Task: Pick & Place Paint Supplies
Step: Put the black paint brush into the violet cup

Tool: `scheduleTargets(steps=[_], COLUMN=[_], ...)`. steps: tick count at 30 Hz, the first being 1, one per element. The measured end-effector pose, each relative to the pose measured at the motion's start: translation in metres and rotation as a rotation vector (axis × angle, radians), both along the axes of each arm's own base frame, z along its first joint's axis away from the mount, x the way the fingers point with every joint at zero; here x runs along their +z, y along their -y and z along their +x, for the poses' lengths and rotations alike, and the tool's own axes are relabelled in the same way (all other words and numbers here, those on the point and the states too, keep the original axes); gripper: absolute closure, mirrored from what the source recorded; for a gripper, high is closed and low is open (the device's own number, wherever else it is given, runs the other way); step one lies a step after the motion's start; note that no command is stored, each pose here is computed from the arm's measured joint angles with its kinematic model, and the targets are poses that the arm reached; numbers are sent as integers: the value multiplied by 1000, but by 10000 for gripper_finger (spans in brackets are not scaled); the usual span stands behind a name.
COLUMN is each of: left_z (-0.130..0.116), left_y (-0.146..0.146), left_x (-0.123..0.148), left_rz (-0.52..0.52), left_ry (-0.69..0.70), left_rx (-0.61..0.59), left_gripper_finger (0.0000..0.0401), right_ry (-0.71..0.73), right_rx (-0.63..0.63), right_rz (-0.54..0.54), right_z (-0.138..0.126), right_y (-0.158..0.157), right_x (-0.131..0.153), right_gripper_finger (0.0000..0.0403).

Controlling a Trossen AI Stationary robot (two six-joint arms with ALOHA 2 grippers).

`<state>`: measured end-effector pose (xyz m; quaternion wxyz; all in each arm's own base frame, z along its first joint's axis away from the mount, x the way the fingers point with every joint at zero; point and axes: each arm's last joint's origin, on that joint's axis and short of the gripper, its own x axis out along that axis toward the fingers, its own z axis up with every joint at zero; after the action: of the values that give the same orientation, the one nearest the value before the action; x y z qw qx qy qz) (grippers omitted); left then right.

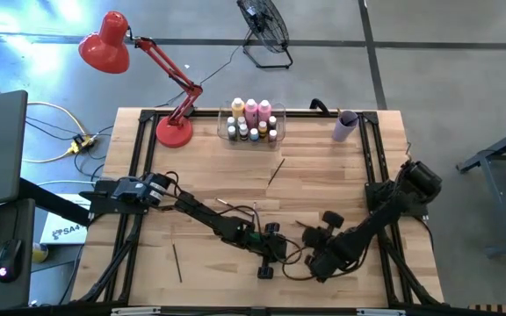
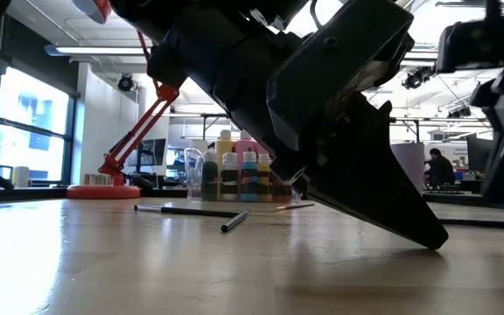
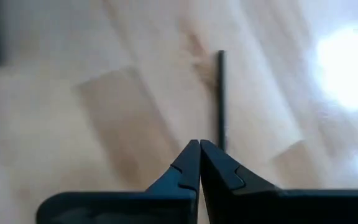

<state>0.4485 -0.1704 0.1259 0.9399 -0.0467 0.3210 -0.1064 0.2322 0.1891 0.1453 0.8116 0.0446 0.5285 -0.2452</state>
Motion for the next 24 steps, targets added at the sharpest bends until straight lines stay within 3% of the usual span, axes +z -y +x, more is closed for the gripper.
scheduleTargets(steps=[9,15,24], left_z=[0,0,0], left_y=[0,0,0], left_x=[0,0,0], left_rz=[0,-3,4], left_ry=[0,-3,-4], left_rx=[1,5,3], left_gripper_finger=[398,398,398], right_ry=[-34,-128,-125], right_rx=[-89,-161,-99], right_rz=[-171,-163,-116], right_z=[8,2,7], right_y=[42,78,85], right_x=[-14,-36,-41], right_gripper_finger=[401,401,401])
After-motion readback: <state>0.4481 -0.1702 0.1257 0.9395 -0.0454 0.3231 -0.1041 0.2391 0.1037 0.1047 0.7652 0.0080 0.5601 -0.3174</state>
